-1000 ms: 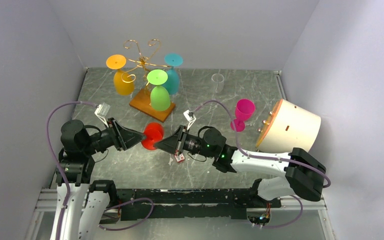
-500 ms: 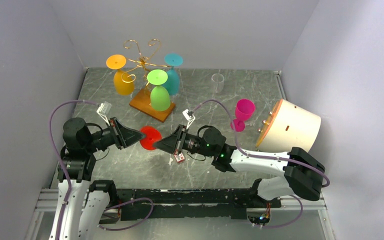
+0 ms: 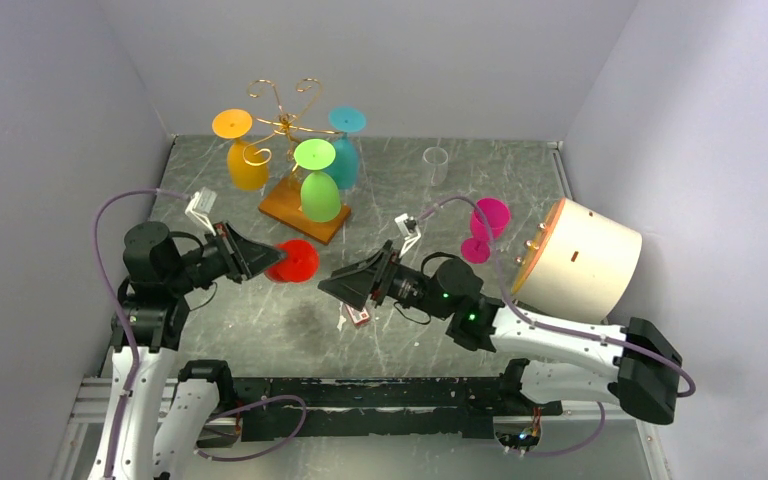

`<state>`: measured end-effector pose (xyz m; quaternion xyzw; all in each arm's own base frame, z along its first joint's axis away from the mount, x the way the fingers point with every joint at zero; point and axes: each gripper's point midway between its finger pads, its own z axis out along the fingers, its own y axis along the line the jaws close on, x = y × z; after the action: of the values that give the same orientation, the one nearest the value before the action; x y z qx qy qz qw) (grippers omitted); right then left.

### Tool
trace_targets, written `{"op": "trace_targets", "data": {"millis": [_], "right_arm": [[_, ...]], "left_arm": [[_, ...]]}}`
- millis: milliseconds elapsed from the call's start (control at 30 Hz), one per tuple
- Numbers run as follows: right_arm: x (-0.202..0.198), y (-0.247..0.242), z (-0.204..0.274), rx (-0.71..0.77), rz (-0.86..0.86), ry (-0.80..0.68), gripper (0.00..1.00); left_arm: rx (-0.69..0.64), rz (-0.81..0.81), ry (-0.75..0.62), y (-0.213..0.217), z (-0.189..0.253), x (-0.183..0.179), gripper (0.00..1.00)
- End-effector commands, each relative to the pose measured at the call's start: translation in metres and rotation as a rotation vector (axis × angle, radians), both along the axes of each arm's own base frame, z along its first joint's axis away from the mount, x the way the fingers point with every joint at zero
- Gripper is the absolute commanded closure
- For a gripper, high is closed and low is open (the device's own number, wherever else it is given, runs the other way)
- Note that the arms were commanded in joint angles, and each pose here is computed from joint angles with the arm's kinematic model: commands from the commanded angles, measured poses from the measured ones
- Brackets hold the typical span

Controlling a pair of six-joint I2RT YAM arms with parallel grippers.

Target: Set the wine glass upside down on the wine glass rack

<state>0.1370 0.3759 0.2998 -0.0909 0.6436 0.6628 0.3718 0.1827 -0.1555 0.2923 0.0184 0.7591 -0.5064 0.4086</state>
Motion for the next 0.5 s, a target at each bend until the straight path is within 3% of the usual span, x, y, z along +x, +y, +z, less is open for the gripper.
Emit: {"op": "trace_targets", "data": {"millis": [0,467], "right_arm": [[0.005,-0.015,-0.004,-0.032,-0.066,-0.032,0.00],[-0.005,-0.049,0.021,0.022,-0.105,-0.083,0.00]], "left_arm": [[-0.026,0.081,-0.055,0.005,0.034,0.015,0.93],[-0.345,0.271,-0.031,0.017,0.092,0.066,0.93]]}}
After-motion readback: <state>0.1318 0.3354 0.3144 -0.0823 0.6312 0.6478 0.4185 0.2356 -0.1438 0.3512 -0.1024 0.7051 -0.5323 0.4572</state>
